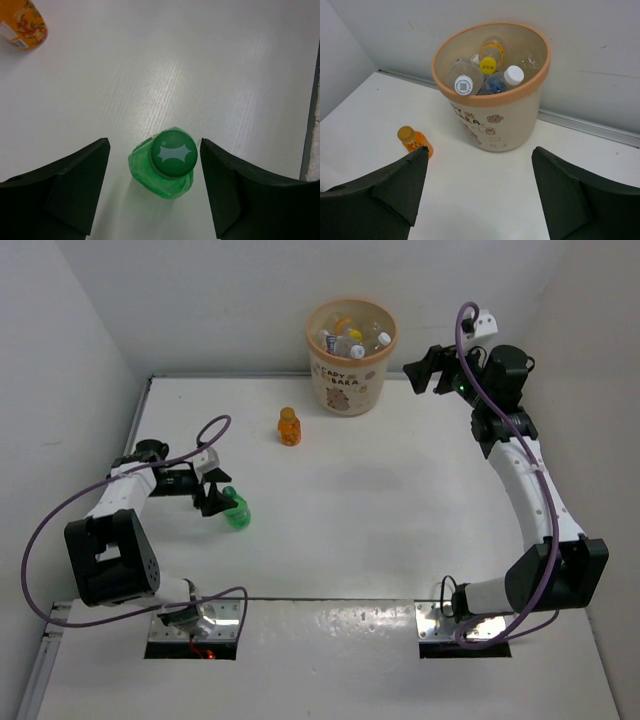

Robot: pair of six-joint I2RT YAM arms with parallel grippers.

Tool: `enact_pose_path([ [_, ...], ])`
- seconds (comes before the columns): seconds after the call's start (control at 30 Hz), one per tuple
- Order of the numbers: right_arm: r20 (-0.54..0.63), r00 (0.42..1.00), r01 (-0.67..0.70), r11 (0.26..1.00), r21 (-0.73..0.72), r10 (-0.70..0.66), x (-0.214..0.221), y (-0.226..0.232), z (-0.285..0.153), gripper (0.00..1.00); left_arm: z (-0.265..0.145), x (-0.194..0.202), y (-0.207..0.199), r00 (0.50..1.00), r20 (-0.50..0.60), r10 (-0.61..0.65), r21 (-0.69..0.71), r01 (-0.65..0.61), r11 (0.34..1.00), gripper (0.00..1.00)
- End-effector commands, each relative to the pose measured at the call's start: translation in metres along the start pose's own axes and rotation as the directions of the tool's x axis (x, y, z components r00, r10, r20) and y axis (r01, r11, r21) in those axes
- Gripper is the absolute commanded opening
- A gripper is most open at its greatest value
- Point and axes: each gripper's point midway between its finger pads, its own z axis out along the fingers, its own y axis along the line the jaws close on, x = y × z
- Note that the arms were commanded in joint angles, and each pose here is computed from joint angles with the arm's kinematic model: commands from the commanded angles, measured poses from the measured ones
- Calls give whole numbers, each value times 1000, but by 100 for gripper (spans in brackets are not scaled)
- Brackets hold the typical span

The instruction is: Put the plastic bottles in the bin

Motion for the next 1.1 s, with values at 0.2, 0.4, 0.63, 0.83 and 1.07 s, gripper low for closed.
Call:
enact_pose_path([
  [0.2, 15, 999, 35, 999, -7, -35, -6, 1, -3, 80, 12, -24, 3, 995, 97, 14, 46, -19, 999, 49],
  [0.4, 6, 999, 48, 999, -8, -48, -1, 1, -6, 77, 8, -52, 18, 994, 105, 23, 36, -27, 999, 13],
  [0.63, -20, 998, 52, 999, -8, -53, 15, 1, -10, 76, 5, -231, 96, 944, 226, 240, -272, -176, 946, 0],
  [0.83, -38, 998, 50, 999, 1, -49, 25, -1, -12, 76, 32, -354, 156, 842, 369, 394, -579, -123, 806, 0],
  [1.07, -76, 994, 75, 997, 29, -73, 40, -9, -24, 76, 58, -436, 214, 674, 640, 370, -530, 38, 847, 0],
])
